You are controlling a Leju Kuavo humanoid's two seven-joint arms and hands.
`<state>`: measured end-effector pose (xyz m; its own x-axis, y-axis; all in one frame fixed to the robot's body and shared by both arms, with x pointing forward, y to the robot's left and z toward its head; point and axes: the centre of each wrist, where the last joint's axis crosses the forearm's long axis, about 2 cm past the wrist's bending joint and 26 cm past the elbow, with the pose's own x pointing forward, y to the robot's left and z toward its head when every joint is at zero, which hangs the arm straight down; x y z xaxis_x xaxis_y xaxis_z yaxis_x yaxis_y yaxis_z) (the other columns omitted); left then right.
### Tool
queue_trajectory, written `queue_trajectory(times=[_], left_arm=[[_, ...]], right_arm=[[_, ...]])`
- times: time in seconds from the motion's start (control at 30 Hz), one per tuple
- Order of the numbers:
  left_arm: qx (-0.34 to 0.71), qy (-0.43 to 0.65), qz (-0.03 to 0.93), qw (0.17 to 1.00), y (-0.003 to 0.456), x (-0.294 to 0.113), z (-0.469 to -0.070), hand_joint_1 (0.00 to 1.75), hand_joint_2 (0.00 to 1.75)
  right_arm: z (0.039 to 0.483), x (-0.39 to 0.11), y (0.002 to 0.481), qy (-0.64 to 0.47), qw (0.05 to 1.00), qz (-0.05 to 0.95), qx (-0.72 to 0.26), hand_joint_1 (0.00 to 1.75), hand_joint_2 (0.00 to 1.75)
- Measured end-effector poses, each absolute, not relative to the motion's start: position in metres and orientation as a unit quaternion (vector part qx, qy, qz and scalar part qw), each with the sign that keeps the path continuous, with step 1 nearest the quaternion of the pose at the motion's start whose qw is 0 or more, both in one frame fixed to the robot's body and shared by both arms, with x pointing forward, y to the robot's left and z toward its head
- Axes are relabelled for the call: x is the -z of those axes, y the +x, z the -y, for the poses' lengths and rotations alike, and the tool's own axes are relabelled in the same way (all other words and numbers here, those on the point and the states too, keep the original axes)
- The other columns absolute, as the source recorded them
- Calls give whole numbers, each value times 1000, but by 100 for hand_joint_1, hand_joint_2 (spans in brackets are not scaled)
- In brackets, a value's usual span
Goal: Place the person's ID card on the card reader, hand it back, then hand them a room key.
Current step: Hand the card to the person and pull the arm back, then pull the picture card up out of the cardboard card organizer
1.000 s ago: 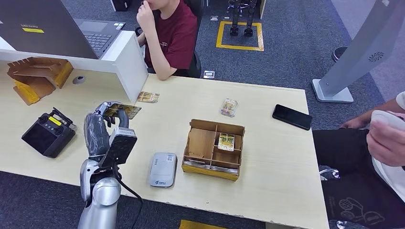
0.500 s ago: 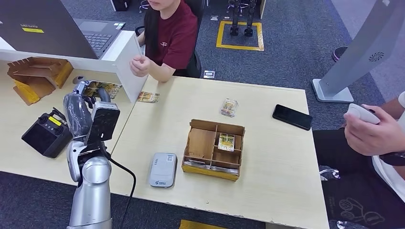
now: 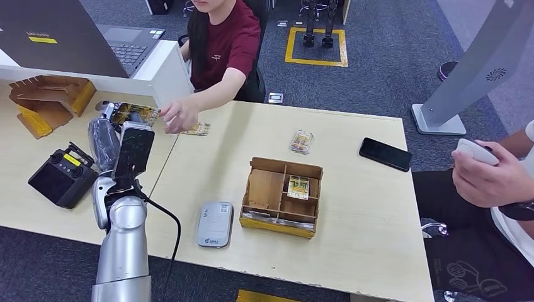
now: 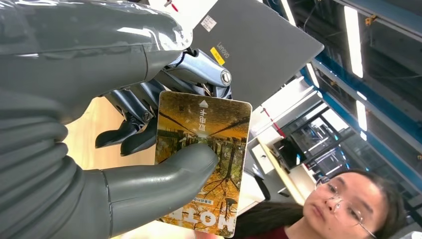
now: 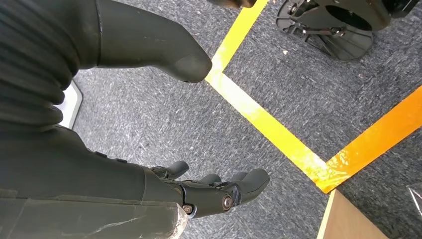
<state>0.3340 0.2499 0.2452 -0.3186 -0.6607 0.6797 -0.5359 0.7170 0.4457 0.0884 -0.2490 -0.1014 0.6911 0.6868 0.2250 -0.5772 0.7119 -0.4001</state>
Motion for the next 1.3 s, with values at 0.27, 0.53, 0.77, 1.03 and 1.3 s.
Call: queue_trajectory(times=[0.27,0.53,0.77,1.03,1.3], left_arm=[[74,375,804,455,336,-242,-250,175,175],[80,376,803,455,336,-239,-250,0,175],[80,350,803,476,337,-238,-247,0,175],[82,312,796,513,338,-238,-243,0,175],[183,194,830,490,309,-206,-218,0,175]], right_arm=[[248,101,89,-152,907,182,-349,0,175],[248,101,90,-152,907,183,-349,0,175],[248,101,90,-156,907,182,-347,0,175],[247,101,89,-159,909,182,-340,0,175],[249,104,73,-168,920,180,-304,0,175]])
